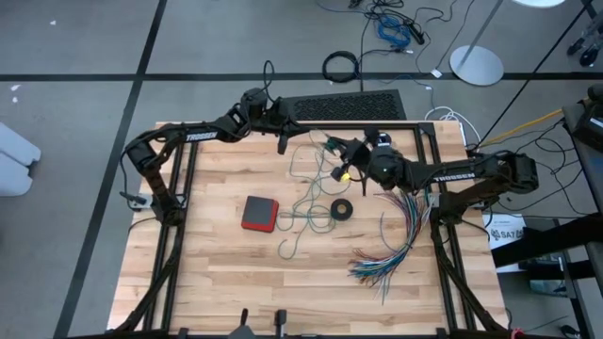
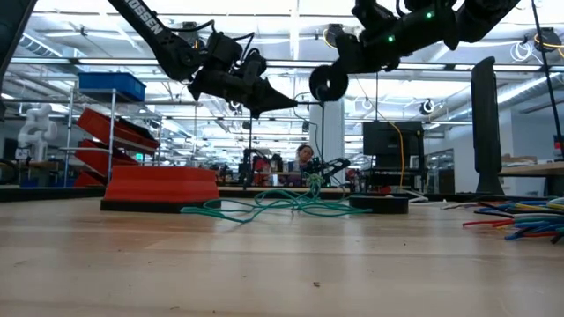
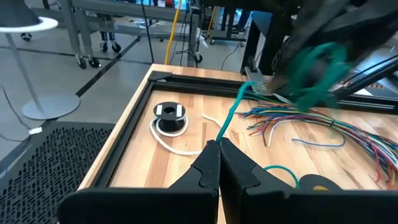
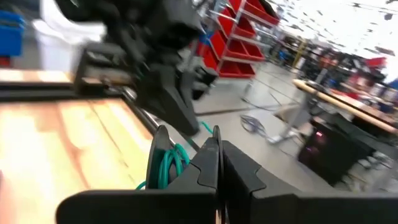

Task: Coiling cords
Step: Coil the green wire cable on the spool

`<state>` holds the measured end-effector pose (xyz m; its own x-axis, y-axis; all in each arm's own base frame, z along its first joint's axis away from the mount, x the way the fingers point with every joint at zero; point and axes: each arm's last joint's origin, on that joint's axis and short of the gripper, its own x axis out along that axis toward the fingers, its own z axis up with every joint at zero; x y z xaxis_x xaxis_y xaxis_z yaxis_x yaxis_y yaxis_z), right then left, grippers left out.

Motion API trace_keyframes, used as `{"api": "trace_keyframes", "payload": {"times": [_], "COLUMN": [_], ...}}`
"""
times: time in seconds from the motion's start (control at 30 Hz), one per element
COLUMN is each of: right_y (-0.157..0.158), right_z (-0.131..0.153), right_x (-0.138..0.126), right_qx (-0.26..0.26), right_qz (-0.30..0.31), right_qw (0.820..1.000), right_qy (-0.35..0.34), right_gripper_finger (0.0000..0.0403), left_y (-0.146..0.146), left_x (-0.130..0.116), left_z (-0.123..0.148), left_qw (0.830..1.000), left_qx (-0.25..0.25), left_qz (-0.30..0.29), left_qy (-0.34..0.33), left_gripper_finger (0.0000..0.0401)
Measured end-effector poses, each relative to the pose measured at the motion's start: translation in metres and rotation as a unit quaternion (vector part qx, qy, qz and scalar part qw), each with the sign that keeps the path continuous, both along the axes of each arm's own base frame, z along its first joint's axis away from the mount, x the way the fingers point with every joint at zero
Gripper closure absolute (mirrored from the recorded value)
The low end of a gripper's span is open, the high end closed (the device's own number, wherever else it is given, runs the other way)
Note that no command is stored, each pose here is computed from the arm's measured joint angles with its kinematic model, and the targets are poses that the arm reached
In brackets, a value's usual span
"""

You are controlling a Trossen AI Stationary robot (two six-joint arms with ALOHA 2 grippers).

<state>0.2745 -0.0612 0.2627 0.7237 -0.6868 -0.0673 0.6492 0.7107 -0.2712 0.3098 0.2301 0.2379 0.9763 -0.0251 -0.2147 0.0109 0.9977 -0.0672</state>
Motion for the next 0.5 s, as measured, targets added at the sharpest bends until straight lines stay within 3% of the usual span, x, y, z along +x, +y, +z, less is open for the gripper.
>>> {"api": "trace_keyframes", "payload": {"times": [0.5], "right_y": [-0.008], "right_z": [-0.009], "right_x": [-0.003], "right_qx": [-0.023], "right_qz": [-0.065], "right_qw": [0.995], "right_qy": [0.071], "right_gripper_finger": [0.0403], "left_y": [-0.018], "left_x": [0.004], "left_z": [0.012], "left_qw": [1.000], "left_qx": [0.001], "left_qz": [-0.030], "left_qy": [-0.003], "left_gripper_finger": [0.0401]}}
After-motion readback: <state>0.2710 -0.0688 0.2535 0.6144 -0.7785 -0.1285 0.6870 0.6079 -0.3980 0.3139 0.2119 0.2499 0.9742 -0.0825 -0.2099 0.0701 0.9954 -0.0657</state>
